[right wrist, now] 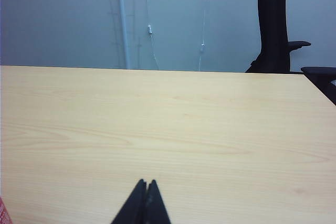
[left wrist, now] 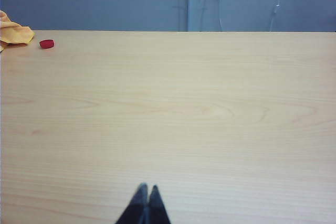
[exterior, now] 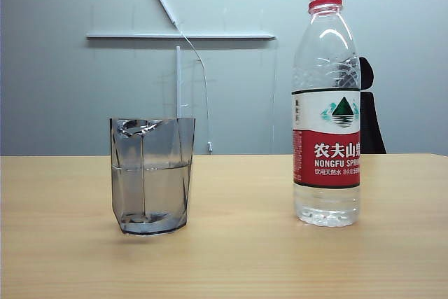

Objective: Pick up the mineral water bottle on the table and pour water into the mug until it's half full.

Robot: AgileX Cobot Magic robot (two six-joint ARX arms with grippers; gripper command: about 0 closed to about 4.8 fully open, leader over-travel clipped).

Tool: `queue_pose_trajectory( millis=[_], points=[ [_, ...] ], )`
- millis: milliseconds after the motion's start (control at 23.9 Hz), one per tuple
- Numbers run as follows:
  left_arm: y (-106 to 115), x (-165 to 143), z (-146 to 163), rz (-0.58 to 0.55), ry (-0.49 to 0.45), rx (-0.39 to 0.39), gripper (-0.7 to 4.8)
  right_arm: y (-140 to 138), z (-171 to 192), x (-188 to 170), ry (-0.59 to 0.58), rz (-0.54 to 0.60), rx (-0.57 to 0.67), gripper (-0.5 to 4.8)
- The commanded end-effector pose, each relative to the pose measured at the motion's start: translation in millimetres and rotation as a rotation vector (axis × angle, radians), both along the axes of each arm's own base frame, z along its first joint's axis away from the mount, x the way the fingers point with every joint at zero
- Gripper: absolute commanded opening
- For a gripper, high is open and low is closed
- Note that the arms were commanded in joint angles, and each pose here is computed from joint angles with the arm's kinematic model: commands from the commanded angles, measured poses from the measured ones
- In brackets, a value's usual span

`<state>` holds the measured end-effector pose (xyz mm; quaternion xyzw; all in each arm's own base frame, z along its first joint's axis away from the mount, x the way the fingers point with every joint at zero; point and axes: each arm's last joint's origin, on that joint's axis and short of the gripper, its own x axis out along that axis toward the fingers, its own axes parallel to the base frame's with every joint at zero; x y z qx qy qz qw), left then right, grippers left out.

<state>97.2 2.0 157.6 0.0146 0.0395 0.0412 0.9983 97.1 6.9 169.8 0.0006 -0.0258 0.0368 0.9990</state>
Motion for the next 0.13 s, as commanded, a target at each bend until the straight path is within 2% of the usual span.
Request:
queue_pose_trajectory(
  millis=[42, 125],
  points=[
    [0.1, 0.0, 1.4, 0.001, -0.008, -0.003, -0.02, -0.1, 0.8, 0.1, -0.021, -0.002, 0.001, -0.05],
    [0.1, 0.0, 1.4, 0.001, -0.008, -0.003, -0.02, -0.1, 0.8, 0.1, -0.021, -0.002, 0.001, -0.05]
  ],
)
